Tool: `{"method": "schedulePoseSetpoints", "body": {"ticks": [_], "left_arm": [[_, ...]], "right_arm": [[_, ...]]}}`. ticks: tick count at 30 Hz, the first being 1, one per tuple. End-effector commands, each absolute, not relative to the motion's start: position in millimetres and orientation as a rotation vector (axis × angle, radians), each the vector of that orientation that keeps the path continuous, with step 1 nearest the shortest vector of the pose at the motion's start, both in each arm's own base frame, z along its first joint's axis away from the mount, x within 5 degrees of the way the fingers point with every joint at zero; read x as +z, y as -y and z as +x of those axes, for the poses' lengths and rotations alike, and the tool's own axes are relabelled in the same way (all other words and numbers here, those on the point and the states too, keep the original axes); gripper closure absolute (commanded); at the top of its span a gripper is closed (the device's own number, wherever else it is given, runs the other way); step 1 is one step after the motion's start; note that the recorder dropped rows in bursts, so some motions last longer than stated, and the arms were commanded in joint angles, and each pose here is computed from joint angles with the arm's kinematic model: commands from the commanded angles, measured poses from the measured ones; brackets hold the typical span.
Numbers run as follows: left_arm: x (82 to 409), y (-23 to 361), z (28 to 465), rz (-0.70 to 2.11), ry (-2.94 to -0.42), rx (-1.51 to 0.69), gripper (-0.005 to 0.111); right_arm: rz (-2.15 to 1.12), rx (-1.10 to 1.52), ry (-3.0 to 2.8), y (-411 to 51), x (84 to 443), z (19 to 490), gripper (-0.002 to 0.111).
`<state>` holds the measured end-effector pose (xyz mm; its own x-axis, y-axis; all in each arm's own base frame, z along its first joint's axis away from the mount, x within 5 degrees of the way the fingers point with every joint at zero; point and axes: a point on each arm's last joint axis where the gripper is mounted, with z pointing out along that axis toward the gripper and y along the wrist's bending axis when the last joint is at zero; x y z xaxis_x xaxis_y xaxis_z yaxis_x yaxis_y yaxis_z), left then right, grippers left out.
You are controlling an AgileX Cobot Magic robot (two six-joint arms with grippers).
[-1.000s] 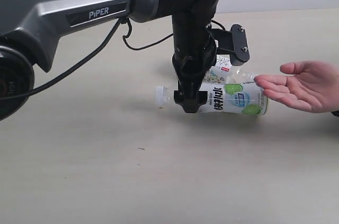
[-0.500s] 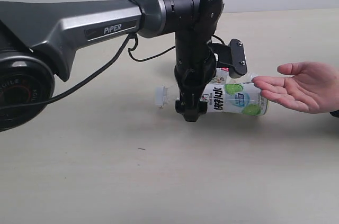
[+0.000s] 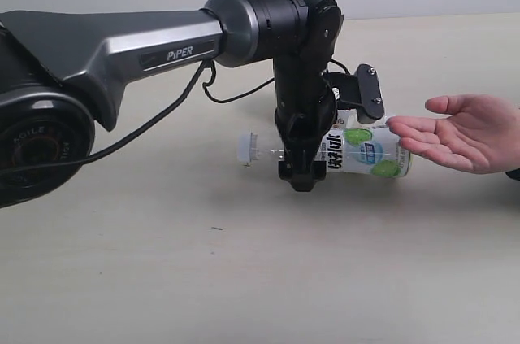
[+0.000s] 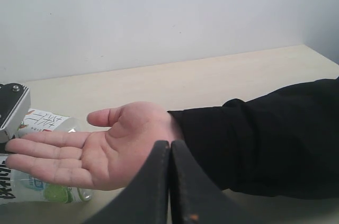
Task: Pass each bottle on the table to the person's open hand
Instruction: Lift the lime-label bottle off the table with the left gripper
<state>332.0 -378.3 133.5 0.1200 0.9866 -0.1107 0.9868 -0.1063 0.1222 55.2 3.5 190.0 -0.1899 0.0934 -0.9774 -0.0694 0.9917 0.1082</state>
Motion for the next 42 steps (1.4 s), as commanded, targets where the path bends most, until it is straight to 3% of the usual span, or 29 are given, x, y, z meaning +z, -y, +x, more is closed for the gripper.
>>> {"method": "schedulePoseSetpoints", "body": {"ticks": [1,16,17,19,24,28,42], "left_arm": [[132.2,378.4,332.5,2.206,-1.995,-0.021,0.003],[131.4,374.2,328.8,2.252,-2.035,-0.020,0.005],[131.4,374.2,328.8,2.254,-2.033,-0.020,0.007],[131.4,374.2,328.8,2.254,-2.033,-0.020,0.024],[131.4,374.1,328.6,2.254,-2.037,-0.020,0.075],[131.2,371.9,326.7,2.279,-2.056,-0.020,0.107],[152.1,366.5,329.7,2.133,-2.163,0.068,0.107]], "right_arm": [[0.013,0.146,-1.746,-3.7,189.6,55.0,0.108],[0.013,0.146,-1.746,-3.7,189.6,55.0,0.108],[0.013,0.146,-1.746,-3.7,189.6,55.0,0.108],[0.013,0.146,-1.746,-3.7,189.6,55.0,0.108],[0.013,0.146,-1.746,-3.7,189.6,55.0,0.108],[0.013,0.146,-1.746,-3.7,189.6,55.0,0.108],[0.013,0.146,-1.746,-3.7,189.6,55.0,0.108]]}}
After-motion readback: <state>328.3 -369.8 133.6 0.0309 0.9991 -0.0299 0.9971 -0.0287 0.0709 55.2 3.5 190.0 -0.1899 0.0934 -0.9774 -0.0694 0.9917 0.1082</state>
